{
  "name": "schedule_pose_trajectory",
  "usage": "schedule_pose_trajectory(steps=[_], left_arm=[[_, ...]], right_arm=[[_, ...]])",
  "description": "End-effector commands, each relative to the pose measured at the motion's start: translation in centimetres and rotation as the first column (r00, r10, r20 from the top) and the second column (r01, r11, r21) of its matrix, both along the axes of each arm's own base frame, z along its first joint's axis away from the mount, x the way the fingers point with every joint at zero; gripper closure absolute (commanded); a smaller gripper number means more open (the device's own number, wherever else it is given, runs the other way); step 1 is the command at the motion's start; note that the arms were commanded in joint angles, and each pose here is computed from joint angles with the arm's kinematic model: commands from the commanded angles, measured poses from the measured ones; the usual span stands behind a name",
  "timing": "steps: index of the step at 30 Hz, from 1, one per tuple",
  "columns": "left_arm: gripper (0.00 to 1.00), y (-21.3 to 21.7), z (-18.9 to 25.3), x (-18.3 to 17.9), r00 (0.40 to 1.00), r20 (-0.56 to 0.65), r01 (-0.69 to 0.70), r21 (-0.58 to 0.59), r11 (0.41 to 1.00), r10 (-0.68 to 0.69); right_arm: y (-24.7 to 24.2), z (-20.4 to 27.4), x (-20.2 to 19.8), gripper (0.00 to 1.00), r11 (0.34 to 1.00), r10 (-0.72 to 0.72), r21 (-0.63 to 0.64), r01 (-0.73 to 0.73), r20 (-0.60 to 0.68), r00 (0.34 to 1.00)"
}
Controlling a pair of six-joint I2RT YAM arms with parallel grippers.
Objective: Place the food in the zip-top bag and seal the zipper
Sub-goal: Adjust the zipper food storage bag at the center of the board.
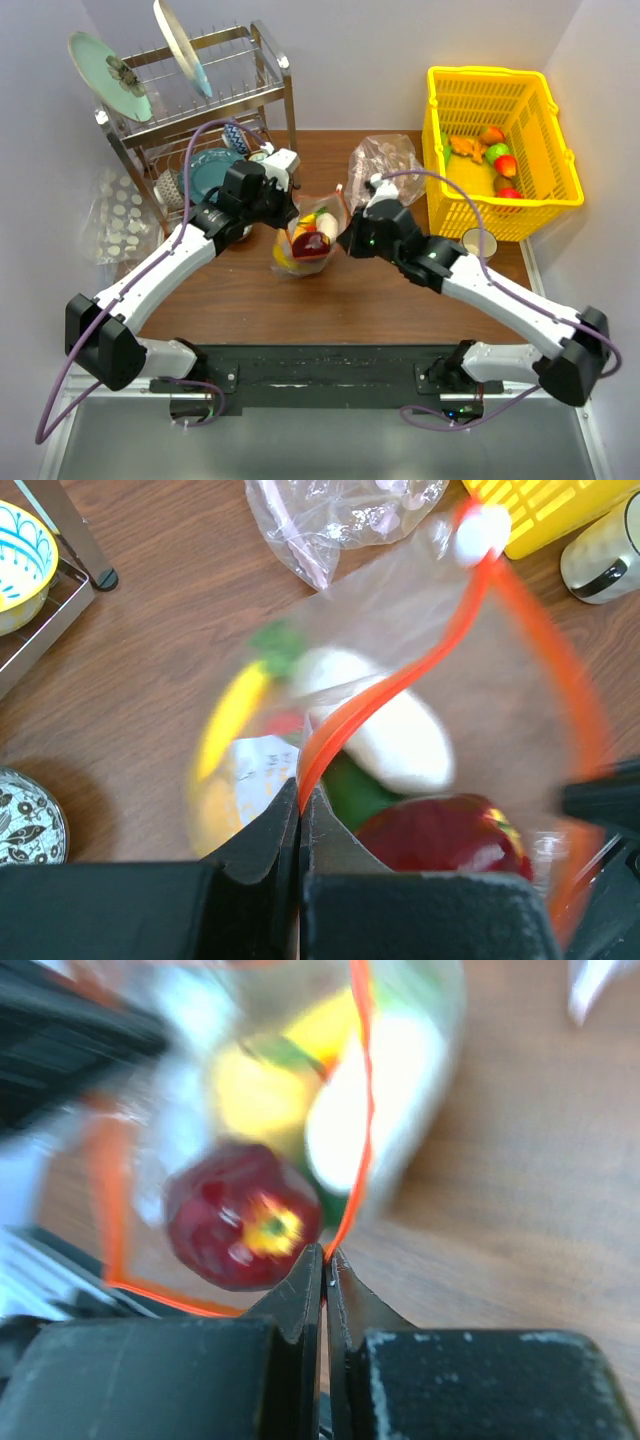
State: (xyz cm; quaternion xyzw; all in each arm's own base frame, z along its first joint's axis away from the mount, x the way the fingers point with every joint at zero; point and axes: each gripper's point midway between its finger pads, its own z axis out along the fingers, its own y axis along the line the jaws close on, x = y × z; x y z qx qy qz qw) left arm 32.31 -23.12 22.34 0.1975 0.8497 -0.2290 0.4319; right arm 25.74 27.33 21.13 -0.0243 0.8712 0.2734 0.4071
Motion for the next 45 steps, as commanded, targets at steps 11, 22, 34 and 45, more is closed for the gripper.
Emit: schedule_pose_trajectory(steps=[11, 22, 34, 45], left_arm=[[1.0, 0.2, 5.7, -0.4, 0.999, 0.038, -0.014, -0.04, 0.999, 0.015], [1.0, 0.7, 2.4, -0.2, 0.999, 0.016, -0.03, 0.005, 1.0, 0.03], [1.0, 1.2, 1.0, 0.3, 0.998, 0.045, -0.047, 0.021, 0.999, 0.046], [1.0, 1.8, 1.4, 0.0, 0.994, 0.078, -0.074, -0.01, 0.997, 0.074]], right_arm=[[-3.5, 1.1, 0.4, 1.0, 0.988, -0.098, -0.114, 0.102, 0.044, 0.994], [-2.0, 2.2, 0.0, 1.0, 0.998, -0.032, -0.052, 0.035, 0.05, 0.998], [-3.1, 4.7, 0.9, 0.54, 0.987, -0.029, -0.151, 0.045, 0.106, 0.994], [-15.2, 12.0, 5.6, 0.57, 0.918, -0.328, -0.155, 0.365, 0.221, 0.918]])
